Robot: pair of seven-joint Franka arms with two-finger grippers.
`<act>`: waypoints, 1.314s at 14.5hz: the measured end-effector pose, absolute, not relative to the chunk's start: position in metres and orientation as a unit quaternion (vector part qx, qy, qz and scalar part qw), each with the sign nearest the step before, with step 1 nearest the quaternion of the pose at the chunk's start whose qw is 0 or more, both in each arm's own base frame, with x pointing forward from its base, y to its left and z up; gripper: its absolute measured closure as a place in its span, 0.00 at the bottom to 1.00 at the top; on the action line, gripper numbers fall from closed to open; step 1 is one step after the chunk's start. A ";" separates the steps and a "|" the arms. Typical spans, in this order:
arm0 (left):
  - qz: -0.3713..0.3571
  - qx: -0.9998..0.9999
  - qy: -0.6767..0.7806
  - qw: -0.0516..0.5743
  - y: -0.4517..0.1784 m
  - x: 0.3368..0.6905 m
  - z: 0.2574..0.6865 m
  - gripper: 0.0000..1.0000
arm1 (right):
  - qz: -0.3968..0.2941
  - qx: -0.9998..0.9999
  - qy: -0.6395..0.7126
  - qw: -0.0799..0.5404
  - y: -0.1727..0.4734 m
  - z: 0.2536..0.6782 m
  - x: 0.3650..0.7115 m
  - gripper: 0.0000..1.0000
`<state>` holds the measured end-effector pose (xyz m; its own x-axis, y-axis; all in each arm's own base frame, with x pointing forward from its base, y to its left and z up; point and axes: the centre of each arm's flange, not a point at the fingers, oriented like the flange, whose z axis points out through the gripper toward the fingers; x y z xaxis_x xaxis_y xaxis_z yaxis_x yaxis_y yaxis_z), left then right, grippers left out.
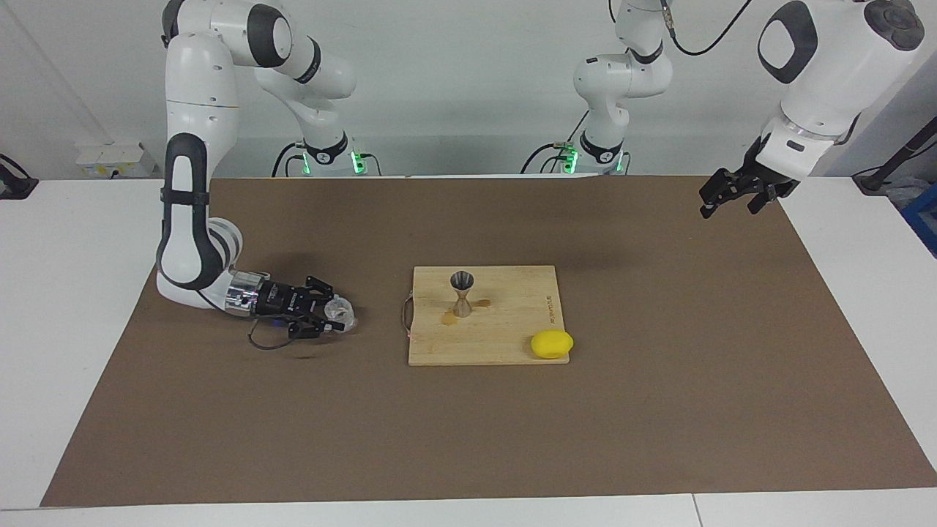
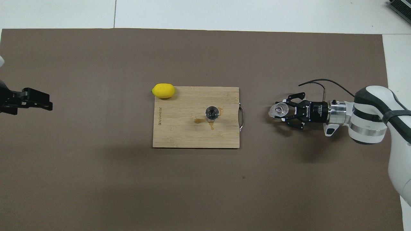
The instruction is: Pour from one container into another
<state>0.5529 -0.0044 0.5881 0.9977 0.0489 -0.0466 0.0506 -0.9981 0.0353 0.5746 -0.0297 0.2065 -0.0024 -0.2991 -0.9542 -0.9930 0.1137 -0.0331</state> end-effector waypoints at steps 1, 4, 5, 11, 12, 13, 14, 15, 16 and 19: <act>-0.023 0.999 0.025 0.018 -0.004 0.553 0.588 0.00 | 0.384 -0.543 0.595 0.451 -0.030 0.206 0.575 0.49; -0.023 0.999 0.025 0.018 -0.004 0.553 0.588 0.00 | 0.374 -0.543 0.604 0.448 -0.034 0.203 0.576 0.49; -0.023 0.999 0.025 0.018 -0.004 0.553 0.588 0.00 | 0.372 -0.543 0.605 0.447 -0.035 0.203 0.576 0.49; -0.023 0.999 0.025 0.017 -0.004 0.553 0.588 0.00 | 0.372 -0.544 0.606 0.447 -0.035 0.202 0.576 0.49; -0.022 0.999 0.025 0.017 -0.004 0.553 0.588 0.00 | 0.372 -0.545 0.605 0.446 -0.033 0.202 0.576 0.49; -0.022 0.999 0.025 0.017 -0.004 0.553 0.589 0.00 | 0.374 -0.546 0.604 0.445 -0.030 0.202 0.576 0.49; -0.022 0.999 0.025 0.017 -0.004 0.553 0.589 0.00 | 0.375 -0.547 0.602 0.444 -0.027 0.201 0.576 0.49; -0.022 0.999 0.025 0.017 -0.004 0.553 0.589 0.00 | 0.376 -0.549 0.601 0.443 -0.025 0.201 0.576 0.45; -0.022 0.999 0.025 0.017 -0.004 0.553 0.589 0.00 | 0.377 -0.550 0.601 0.441 -0.024 0.200 0.576 0.44; -0.022 0.999 0.025 0.016 -0.004 0.552 0.589 0.00 | 0.377 -0.551 0.600 0.440 -0.024 0.200 0.576 0.28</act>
<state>0.5524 -0.0038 0.5894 0.9978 0.0492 -0.0440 0.0506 -0.9982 0.0317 0.5757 -0.0240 0.2005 -0.0046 -0.3290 -0.9443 -0.9936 0.1078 -0.0327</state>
